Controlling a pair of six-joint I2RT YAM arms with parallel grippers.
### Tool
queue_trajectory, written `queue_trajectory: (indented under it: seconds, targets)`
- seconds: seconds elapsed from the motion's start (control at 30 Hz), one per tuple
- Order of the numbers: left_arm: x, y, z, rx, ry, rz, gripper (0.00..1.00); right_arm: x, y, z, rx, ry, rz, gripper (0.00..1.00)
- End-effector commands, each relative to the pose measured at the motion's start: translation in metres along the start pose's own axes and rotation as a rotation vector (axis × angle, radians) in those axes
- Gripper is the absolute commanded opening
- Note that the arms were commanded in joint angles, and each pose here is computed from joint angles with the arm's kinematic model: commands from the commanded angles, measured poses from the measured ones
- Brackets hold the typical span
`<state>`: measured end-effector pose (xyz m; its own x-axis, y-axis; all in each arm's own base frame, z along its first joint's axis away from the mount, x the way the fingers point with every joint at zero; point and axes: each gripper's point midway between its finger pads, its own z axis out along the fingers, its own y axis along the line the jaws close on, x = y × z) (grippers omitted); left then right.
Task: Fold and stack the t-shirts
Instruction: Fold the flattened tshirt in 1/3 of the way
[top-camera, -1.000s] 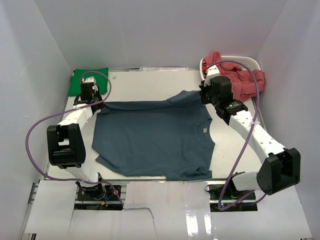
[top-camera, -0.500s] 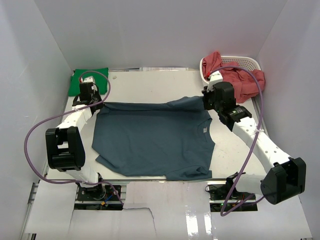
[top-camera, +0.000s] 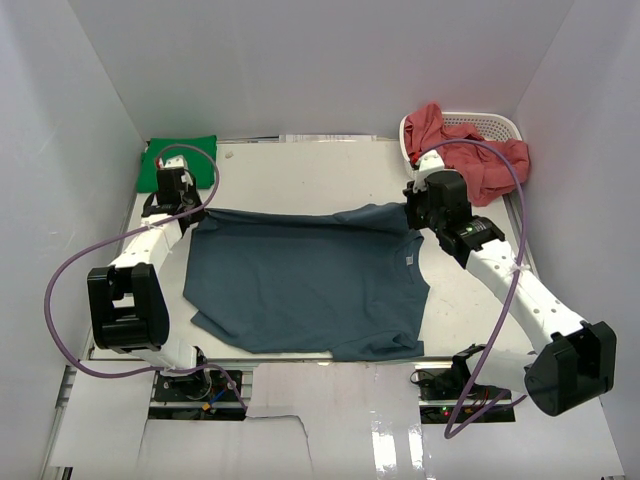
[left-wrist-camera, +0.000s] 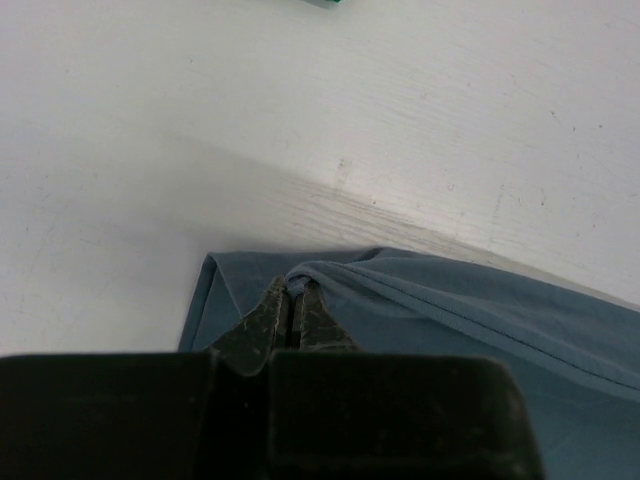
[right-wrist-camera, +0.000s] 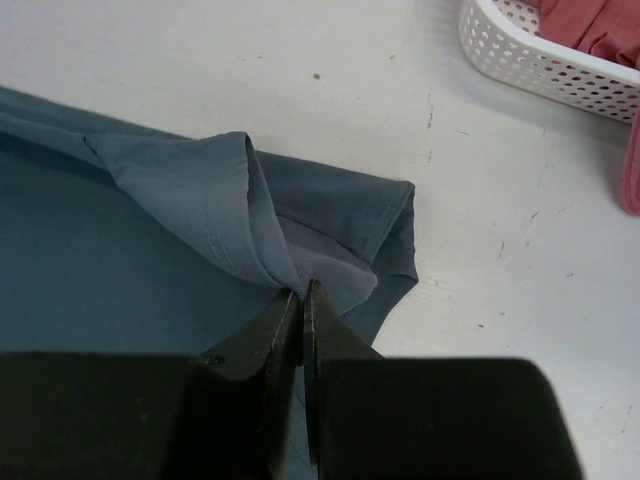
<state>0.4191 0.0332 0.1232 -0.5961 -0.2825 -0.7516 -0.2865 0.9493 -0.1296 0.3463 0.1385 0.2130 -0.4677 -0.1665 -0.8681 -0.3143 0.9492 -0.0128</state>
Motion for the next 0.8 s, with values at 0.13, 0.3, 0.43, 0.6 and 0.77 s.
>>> queue_trajectory:
  seconds: [0.13,0.3,0.43,0.6,0.77]
  targets:
    - [0.008,0.012,-0.015,-0.056,0.02,-0.019,0.0,0.005,0.002,-0.009,0.001,0.014,0.029,0.08]
    - [0.024,0.016,-0.013,-0.074,0.077,-0.019,0.0,0.019,0.007,-0.009,-0.016,0.077,0.051,0.08]
    - [0.031,0.018,-0.014,-0.081,0.098,-0.019,0.0,0.031,0.012,-0.007,-0.026,0.133,0.063,0.08]
    - [0.034,0.019,-0.017,-0.084,0.11,-0.016,0.0,0.04,0.015,-0.009,-0.029,0.173,0.069,0.08]
    - [0.043,0.021,-0.02,-0.091,0.14,-0.02,0.0,0.058,0.018,-0.014,-0.032,0.253,0.071,0.08]
